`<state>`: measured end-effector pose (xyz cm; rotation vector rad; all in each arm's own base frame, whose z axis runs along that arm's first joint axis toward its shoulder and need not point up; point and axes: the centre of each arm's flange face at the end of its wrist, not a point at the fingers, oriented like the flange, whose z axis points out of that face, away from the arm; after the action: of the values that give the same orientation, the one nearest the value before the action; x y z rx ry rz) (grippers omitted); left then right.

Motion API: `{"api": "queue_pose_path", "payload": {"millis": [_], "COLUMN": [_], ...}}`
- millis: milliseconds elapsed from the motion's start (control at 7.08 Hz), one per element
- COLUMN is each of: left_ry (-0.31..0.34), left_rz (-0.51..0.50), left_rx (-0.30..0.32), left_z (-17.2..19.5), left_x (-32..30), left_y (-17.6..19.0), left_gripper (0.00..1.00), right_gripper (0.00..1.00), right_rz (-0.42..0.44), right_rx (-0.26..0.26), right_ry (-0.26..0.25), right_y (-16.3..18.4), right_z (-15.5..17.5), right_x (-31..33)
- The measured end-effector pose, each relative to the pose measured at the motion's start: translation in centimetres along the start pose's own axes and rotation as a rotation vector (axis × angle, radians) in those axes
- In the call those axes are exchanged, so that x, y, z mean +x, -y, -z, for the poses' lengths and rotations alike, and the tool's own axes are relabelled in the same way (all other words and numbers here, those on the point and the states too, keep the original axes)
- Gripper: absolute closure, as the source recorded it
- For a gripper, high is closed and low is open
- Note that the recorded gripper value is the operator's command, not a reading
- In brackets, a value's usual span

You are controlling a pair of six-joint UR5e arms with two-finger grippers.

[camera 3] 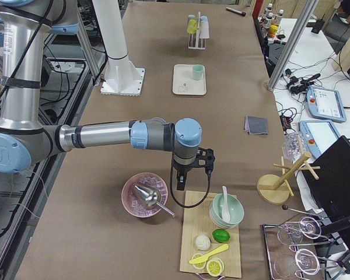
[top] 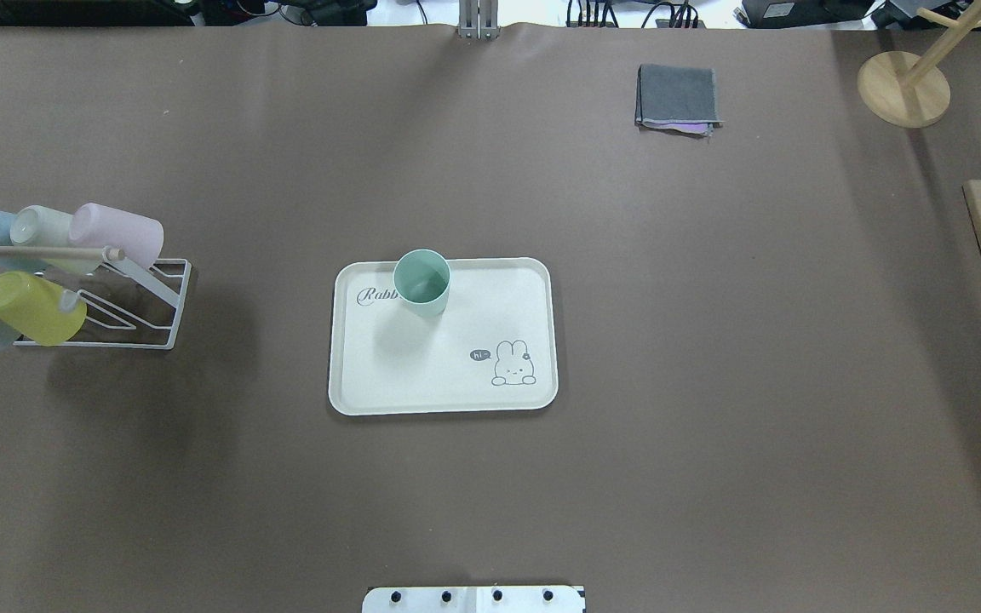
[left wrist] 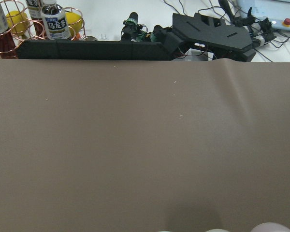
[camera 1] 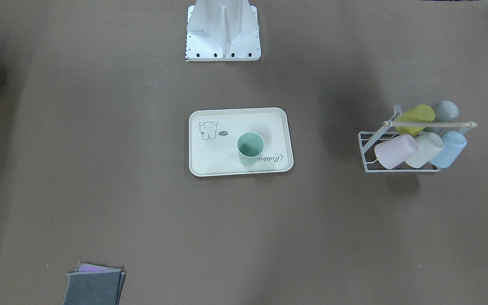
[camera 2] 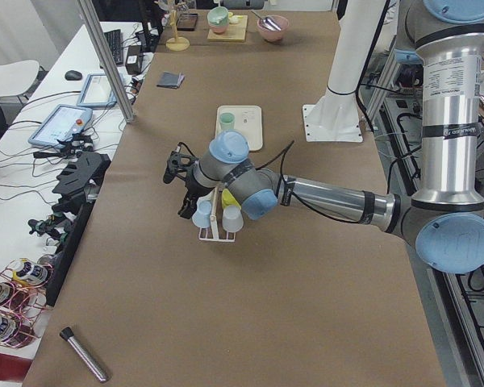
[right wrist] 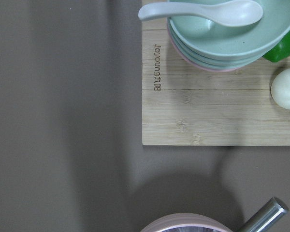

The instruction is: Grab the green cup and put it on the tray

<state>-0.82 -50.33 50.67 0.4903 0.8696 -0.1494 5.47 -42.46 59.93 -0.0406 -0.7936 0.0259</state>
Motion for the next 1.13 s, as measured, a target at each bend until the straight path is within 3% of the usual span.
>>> {"api": "queue_pose_path", "payload": {"millis": [706, 1129], "left_ry": [0.045, 0.042], "left_rz": [0.037, 0.133], "left_rx": [-0.151, -0.288], "left_z": [-0.4, -4.7], "left_x": [-7.0, -10.9], "left_y": [4.0, 4.5], "left_gripper": [0.02, 0.02], "right_gripper": [0.00, 0.00], "right_rz": [0.001, 0.002], "right_rx": [0.000, 0.001], "right_ry": [-0.001, 0.001], "right_y": [0.0, 0.0], "right_z": [0.0, 0.1], "right_x": [0.0, -0.1]}}
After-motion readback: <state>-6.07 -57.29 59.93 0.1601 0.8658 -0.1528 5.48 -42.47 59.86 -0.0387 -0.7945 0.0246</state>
